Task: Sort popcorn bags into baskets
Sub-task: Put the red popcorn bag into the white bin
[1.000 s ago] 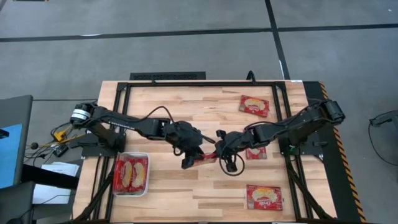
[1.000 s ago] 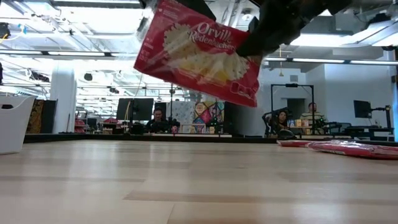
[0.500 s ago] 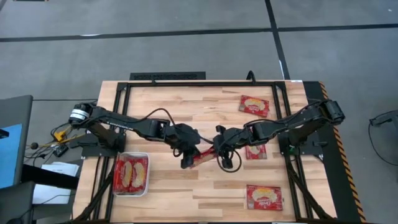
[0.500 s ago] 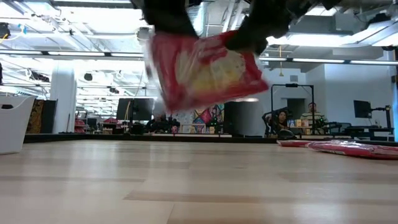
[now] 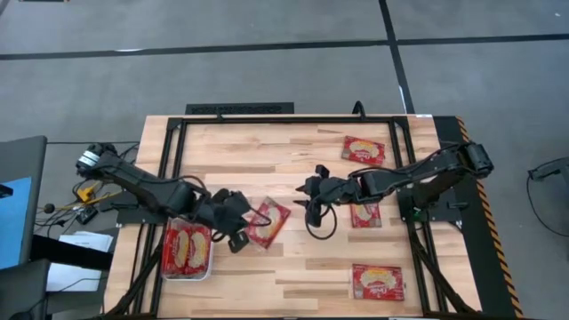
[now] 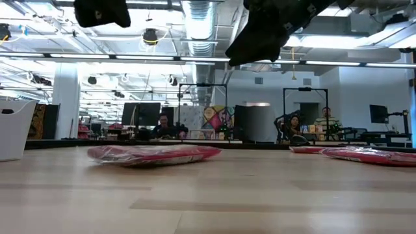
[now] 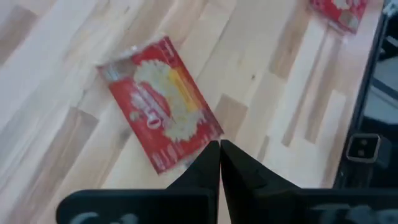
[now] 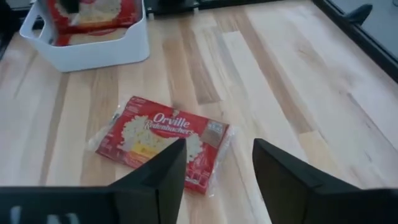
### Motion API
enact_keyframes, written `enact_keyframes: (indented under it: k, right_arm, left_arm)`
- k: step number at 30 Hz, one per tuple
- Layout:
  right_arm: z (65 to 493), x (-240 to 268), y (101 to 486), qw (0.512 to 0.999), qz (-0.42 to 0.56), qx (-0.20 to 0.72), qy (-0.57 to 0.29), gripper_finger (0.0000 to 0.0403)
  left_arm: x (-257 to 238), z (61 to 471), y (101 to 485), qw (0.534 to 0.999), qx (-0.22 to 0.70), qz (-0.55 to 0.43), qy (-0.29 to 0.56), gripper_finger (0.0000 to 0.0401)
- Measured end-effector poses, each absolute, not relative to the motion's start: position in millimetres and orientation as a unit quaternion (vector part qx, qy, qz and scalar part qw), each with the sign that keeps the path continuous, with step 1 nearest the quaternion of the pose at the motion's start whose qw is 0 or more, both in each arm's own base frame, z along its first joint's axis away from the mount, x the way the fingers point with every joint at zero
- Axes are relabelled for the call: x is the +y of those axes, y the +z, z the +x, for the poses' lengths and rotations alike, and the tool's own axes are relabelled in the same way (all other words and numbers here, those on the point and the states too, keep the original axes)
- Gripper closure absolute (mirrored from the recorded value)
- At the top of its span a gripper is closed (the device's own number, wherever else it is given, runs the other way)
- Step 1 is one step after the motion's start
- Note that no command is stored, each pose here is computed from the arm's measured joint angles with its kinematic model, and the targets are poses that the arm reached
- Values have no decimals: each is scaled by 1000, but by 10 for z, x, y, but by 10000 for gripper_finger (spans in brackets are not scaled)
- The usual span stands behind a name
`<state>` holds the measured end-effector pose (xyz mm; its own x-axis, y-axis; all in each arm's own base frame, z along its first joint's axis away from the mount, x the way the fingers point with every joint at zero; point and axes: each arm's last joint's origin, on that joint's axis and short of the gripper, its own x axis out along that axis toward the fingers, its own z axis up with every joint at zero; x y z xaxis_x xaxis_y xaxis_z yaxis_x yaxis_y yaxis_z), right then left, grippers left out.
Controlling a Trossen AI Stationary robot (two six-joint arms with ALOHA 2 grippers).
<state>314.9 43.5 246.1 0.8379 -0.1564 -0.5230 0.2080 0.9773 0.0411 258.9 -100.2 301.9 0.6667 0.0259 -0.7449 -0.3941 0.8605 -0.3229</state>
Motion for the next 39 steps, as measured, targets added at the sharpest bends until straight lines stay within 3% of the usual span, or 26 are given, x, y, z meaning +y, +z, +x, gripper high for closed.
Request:
enact_keyframes:
  k: [6, 14, 19, 30, 34, 39]
  right_arm:
    - [3181, 453, 2295, 944, 71, 313, -71, 190]
    - [3424, 276, 1556, 895, 183, 386, -124, 199]
    - [3532, 26, 1280, 867, 271, 406, -96, 191]
    - [3757, -157, 1040, 859, 378, 345, 21, 176]
    - [3783, -119, 1029, 866, 367, 337, 34, 217]
    - [3752, -45, 1058, 885, 307, 348, 42, 361]
  left_arm:
    - [-1033, 2720, 2845, 892, 374, -184, 176, 391]
    - [-1014, 3070, 1960, 835, 489, -167, 189, 280]
    - [-1009, 3185, 1544, 802, 549, -144, 186, 234]
    - [-1002, 3223, 1398, 802, 550, -109, 206, 242]
    - [-1003, 3230, 1406, 805, 549, -105, 198, 251]
    - [-1016, 3206, 1444, 808, 541, -104, 208, 254]
